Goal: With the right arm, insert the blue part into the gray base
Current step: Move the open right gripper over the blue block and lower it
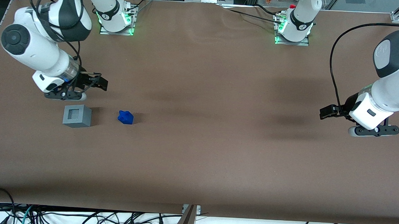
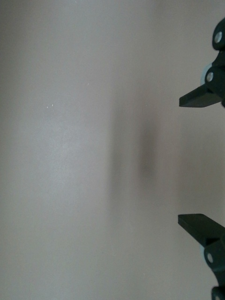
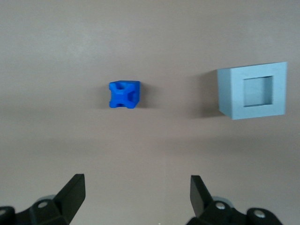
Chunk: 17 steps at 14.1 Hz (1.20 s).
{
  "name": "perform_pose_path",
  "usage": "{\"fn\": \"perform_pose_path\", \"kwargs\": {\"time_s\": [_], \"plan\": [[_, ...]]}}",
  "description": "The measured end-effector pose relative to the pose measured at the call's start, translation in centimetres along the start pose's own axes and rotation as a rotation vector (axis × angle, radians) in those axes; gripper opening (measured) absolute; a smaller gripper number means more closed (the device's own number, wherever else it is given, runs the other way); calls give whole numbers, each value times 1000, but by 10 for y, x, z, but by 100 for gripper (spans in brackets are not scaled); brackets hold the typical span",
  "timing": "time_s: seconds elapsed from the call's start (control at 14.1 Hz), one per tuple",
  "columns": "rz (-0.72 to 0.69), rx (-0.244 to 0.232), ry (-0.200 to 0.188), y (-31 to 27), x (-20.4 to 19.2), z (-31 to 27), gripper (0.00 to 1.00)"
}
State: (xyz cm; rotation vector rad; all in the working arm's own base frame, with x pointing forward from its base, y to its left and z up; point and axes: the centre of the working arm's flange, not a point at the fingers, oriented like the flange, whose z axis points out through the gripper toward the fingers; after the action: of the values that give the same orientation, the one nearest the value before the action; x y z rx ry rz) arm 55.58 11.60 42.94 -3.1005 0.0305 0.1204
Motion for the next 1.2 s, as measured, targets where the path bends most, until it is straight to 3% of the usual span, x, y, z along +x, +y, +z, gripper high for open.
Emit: {"fn": "perform_pose_path", "kwargs": {"time_s": [0.78, 1.2], "plan": [[-12, 60, 62, -30, 27, 104, 99], [-18, 47, 90, -28, 36, 127, 99]]}}
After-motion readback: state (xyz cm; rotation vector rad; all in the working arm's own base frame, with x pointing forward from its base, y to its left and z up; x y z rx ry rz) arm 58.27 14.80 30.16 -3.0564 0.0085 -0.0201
